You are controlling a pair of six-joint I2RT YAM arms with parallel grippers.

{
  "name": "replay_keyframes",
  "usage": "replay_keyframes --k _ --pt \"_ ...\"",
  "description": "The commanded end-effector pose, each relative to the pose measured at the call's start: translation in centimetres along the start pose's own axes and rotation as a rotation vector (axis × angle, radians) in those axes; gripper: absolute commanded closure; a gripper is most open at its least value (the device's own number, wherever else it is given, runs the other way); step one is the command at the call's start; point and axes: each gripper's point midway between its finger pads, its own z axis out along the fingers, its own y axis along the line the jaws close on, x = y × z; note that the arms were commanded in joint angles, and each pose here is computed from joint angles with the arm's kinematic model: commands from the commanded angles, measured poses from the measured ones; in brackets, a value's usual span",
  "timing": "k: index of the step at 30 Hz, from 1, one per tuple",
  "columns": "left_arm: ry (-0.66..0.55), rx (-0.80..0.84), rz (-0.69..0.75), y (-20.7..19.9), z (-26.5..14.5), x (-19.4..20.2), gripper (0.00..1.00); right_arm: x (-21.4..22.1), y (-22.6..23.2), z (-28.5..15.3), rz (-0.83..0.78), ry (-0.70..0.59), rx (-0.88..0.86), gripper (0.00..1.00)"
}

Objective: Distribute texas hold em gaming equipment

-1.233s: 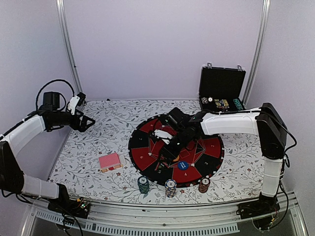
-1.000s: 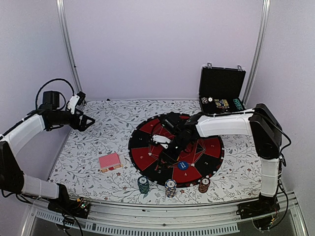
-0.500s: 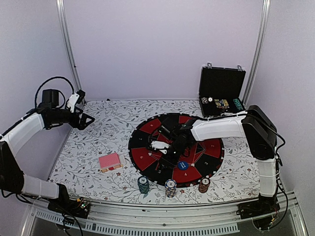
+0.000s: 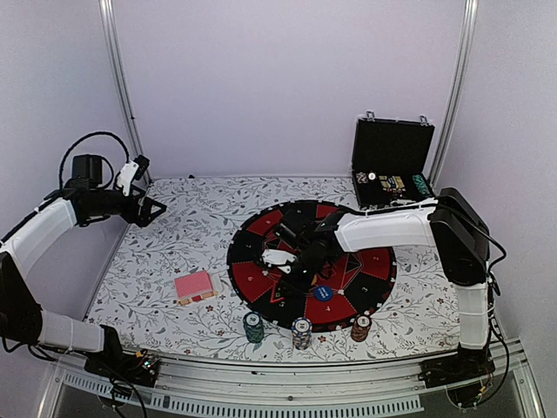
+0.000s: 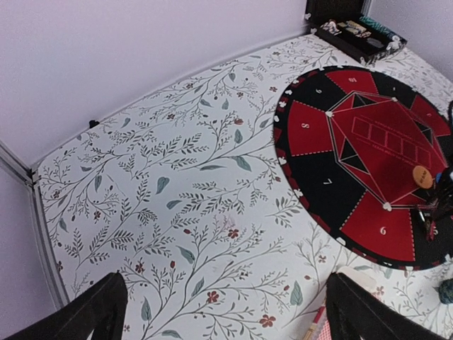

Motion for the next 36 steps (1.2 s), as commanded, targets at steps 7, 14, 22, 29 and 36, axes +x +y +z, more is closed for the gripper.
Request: replay_keyframes --k 7,14,22,29,36 --pt "-0.035 -0.018 0.039 -0.1 -1.2 -1.9 0.00 0.4 -0.2 3.0 -0.017 0.032 0.010 0.66" --pt "-0.029 -0.010 0.041 -0.2 -1.2 -1.8 0.00 -0.7 -0.5 2.6 -0.011 -0.004 0.025 0.43" --pt "-0.030 -0.016 0.043 -0.2 -1.5 -2.0 0.00 -0.4 0.2 1.1 -0.017 -0.033 0.005 0.43" --pt "-0.029 -0.015 0.034 -0.2 -1.6 -2.2 0.00 -2.2 0.9 -2.0 -0.021 -0.124 -0.012 0.44" --pt "-0.022 -0.012 0.028 -0.5 -1.9 -2.1 0.00 -1.5 1.5 -1.3 -0.025 -0.105 -0.050 0.43"
